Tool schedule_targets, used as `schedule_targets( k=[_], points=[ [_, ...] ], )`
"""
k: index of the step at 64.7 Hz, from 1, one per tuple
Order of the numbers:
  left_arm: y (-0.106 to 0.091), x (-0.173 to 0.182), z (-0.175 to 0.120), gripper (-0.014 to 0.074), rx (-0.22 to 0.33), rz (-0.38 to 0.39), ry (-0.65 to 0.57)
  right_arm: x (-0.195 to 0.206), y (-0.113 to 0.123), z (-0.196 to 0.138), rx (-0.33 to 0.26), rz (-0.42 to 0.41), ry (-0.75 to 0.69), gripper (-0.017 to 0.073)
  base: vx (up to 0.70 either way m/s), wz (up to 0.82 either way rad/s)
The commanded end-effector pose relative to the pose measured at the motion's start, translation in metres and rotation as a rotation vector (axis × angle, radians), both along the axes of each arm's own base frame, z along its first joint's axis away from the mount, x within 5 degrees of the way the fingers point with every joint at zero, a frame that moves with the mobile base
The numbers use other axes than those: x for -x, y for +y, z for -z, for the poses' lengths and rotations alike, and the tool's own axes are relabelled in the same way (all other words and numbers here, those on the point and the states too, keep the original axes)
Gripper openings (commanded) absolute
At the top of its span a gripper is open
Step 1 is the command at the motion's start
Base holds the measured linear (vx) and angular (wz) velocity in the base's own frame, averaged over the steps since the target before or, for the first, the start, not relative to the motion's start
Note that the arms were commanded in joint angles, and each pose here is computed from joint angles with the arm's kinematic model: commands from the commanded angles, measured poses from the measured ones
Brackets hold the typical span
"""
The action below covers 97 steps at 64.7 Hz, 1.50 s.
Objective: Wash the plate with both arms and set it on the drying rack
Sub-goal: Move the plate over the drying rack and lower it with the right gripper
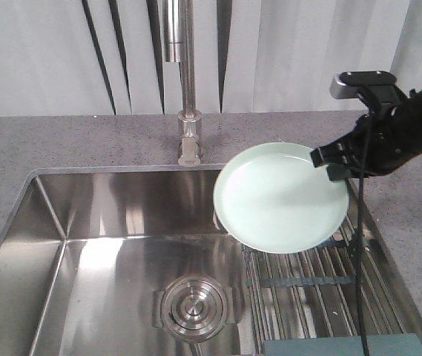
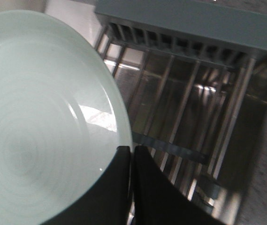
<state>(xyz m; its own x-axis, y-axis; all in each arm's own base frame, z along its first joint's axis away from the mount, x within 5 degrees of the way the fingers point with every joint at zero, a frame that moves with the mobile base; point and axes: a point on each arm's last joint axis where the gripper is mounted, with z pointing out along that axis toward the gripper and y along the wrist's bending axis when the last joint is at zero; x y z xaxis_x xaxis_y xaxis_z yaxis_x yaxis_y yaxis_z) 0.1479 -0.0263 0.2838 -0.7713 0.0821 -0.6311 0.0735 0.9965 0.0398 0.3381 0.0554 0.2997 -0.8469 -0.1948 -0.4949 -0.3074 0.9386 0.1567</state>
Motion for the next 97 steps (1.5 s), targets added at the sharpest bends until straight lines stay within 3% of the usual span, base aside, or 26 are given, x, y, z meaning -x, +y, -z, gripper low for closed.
schedule_targets(
  k=[1, 13, 21, 47, 59, 78, 97],
  points=[
    [-0.002, -0.004, -0.013, 0.0586, 0.019, 0.01, -0.085, 0.01, -0.019, -0.018, 0.06, 0.05, -0.084, -0.0001, 0.0, 0.0],
    [-0.002, -0.004, -0.013, 0.0586, 0.019, 0.01, -0.085, 0.014, -0.039, 0.003, 0.186, 0.079, -0.031, -0.0001, 0.0, 0.0],
    [-0.002, -0.004, -0.013, 0.0586, 0.019, 0.01, -0.085, 0.016, -0.047, 0.015, 0.233, 0.084, -0.027, -0.0001, 0.0, 0.0],
    [-0.002, -0.004, -0.013, 0.0586, 0.019, 0.01, -0.085, -0.004, -0.046, 0.062, 0.241, 0.07, 0.057, 0.0001, 0.0, 0.0],
    [-0.002, -0.004, -0.013, 0.0586, 0.019, 0.01, -0.085, -0.008, -0.045, 0.07, 0.219, 0.101, 0.071, 0.0077, 0.0, 0.0],
    [-0.002, -0.004, -0.013, 0.0586, 0.019, 0.01, -0.085, 0.009, -0.045, 0.025, 0.181, 0.162, -0.057, 0.0312, 0.0, 0.0],
    [-0.002, -0.004, -0.013, 0.0586, 0.019, 0.01, -0.085, 0.093, -0.047, -0.02, 0.124, 0.234, -0.316, 0.0337, 0.0, 0.0]
  ],
)
